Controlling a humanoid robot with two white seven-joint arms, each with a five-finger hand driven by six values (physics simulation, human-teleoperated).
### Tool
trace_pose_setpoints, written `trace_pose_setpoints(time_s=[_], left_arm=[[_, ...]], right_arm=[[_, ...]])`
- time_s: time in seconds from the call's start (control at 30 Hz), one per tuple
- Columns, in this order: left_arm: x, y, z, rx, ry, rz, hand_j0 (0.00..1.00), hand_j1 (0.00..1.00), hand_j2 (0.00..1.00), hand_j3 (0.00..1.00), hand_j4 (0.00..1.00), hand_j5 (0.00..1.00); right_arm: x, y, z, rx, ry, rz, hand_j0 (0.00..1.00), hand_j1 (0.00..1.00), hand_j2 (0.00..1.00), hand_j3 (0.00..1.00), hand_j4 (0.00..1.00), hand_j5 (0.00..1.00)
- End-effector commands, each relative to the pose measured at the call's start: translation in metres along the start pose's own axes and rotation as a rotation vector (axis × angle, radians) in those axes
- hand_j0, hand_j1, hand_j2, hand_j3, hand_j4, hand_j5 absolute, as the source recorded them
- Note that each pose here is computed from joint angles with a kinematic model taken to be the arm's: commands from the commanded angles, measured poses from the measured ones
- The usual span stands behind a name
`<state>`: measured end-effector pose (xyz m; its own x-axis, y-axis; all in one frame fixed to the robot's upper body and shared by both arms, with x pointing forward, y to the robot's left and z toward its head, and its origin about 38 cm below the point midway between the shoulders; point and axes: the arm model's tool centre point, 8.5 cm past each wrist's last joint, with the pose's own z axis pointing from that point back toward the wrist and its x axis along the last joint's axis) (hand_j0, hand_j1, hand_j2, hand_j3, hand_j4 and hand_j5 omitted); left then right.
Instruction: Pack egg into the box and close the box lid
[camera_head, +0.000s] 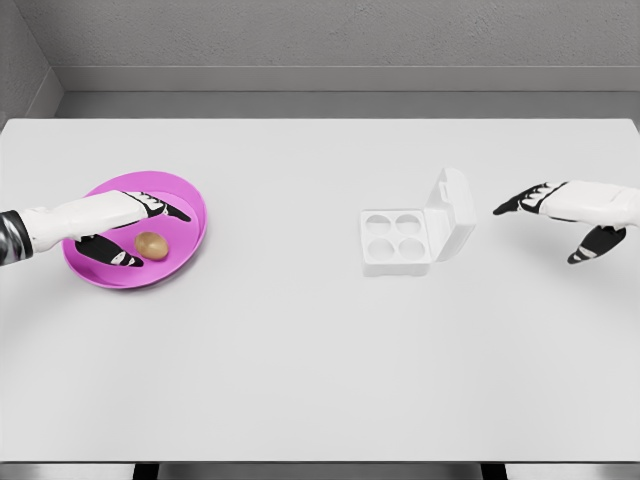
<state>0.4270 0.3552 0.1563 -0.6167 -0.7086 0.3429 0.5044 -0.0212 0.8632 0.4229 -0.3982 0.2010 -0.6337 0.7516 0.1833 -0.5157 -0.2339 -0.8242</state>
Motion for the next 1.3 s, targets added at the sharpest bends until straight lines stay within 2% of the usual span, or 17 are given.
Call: trace_pose_setpoints(time_s=[0.0,0.23,0.7,0.87,1.27], left_arm=[[0.0,0.0005,0.0001,0.004,0.0,0.005,0.87,0.87,0.87,0.87,0.87,0.87],[-0.0026,-0.0046,-0.0051,-0.011,0.012,0.0,0.87,0.87,0.87,0.87,0.87,0.87],[-0.004,-0.0027,-0.0044,-0.012,0.018,-0.004,0.86,0.86,0.86,0.86,0.86,0.86],[-0.0043,-0.0076,-0.0051,-0.067,0.028,-0.023,0.86,0.86,0.86,0.86,0.86,0.86],[-0.0039,-0.0045,-0.0055,-0.056,0.025,-0.023,0.86,0.86,0.86,0.86,0.86,0.86]], right_arm=[[-0.0004,-0.0004,0.0004,-0.004,0.001,-0.006,1.0,1.0,1.0,1.0,1.0,1.0],[-0.0006,-0.0019,0.0011,-0.008,0.002,-0.004,1.0,1.0,1.0,1.0,1.0,1.0],[0.0026,-0.0029,0.0,-0.007,-0.007,0.004,1.0,1.0,1.0,1.0,1.0,1.0],[0.0026,-0.0029,0.0,-0.007,-0.007,0.004,1.0,1.0,1.0,1.0,1.0,1.0],[0.0025,-0.0036,0.0001,-0.008,-0.007,0.005,1.0,1.0,1.0,1.0,1.0,1.0]])
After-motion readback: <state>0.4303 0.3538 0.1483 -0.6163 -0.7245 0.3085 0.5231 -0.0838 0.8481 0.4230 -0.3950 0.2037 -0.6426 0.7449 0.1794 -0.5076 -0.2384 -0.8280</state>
